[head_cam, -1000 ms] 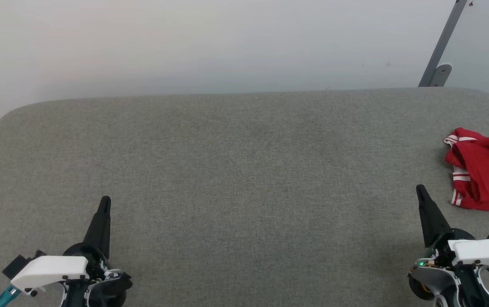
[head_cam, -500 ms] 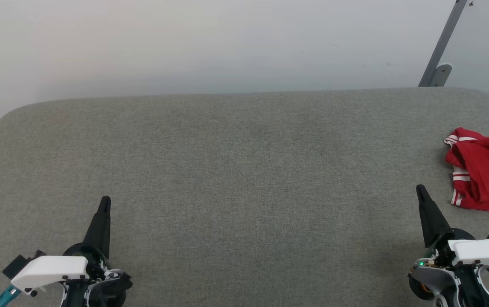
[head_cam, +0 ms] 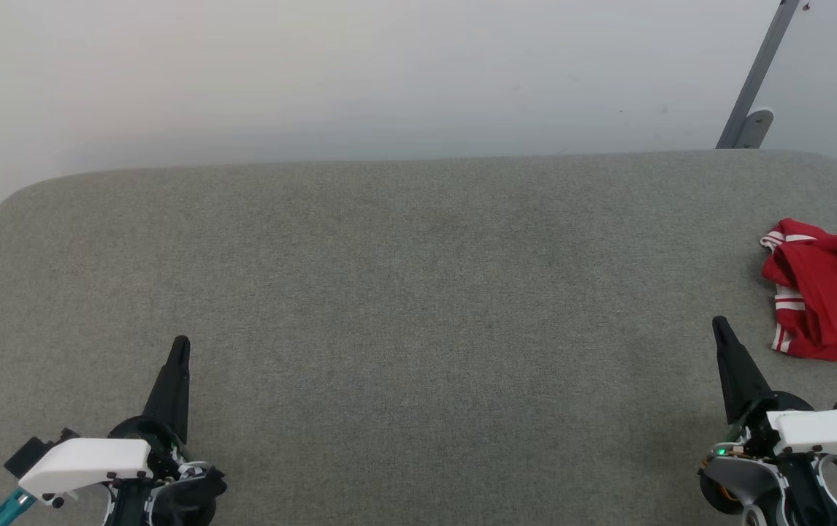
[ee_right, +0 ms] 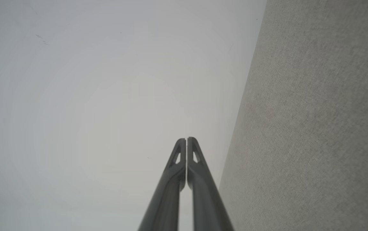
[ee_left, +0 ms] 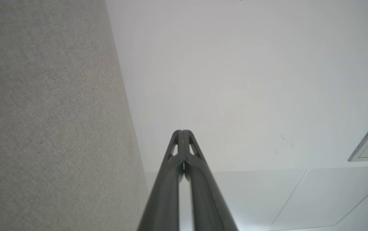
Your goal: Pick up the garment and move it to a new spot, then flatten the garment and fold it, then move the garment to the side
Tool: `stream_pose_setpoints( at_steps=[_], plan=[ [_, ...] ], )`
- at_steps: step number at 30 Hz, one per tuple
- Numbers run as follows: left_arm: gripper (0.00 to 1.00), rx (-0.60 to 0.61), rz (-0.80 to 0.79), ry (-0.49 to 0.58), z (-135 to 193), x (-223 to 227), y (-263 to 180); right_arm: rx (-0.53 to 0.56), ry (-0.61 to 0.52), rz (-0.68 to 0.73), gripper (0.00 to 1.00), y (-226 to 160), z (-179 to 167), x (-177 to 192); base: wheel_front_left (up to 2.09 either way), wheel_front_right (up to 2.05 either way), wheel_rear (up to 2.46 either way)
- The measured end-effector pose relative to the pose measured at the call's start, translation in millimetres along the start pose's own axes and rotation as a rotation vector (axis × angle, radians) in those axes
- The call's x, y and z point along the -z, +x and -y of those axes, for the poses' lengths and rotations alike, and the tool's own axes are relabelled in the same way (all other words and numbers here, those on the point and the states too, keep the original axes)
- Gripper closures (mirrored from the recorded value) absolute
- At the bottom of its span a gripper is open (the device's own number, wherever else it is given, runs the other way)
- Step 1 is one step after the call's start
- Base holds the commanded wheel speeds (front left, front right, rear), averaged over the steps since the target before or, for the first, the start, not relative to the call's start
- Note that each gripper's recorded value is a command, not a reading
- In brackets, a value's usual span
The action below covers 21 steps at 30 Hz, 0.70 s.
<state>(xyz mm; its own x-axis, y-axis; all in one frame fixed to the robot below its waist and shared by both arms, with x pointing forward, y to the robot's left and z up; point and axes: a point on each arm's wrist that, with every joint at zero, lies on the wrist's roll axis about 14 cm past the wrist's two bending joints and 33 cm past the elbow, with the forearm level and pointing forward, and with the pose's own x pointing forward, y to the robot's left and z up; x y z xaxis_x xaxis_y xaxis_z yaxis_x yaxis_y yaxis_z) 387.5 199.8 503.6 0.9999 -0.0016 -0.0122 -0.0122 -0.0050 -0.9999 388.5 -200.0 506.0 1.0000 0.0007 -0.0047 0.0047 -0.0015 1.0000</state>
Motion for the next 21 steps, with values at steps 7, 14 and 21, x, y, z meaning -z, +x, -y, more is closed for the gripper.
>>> stream_pose_setpoints(
  at_steps=[7,14,21],
  plan=[
    [1.0,0.0,0.0,0.0,0.0,-0.1,0.0,0.0,0.0,0.0,1.0,0.0,0.0,0.0,0.0,0.0,0.0],
    [1.0,0.0,0.0,0.0,0.0,-0.1,0.0,0.0,0.0,0.0,1.0,0.0,0.0,-0.1,0.0,0.0,0.0],
    [1.0,0.0,0.0,-0.001,0.0,-0.1,0.0,0.0,0.0,0.0,1.0,0.0,0.0,0.0,0.0,0.0,0.0]
  ],
)
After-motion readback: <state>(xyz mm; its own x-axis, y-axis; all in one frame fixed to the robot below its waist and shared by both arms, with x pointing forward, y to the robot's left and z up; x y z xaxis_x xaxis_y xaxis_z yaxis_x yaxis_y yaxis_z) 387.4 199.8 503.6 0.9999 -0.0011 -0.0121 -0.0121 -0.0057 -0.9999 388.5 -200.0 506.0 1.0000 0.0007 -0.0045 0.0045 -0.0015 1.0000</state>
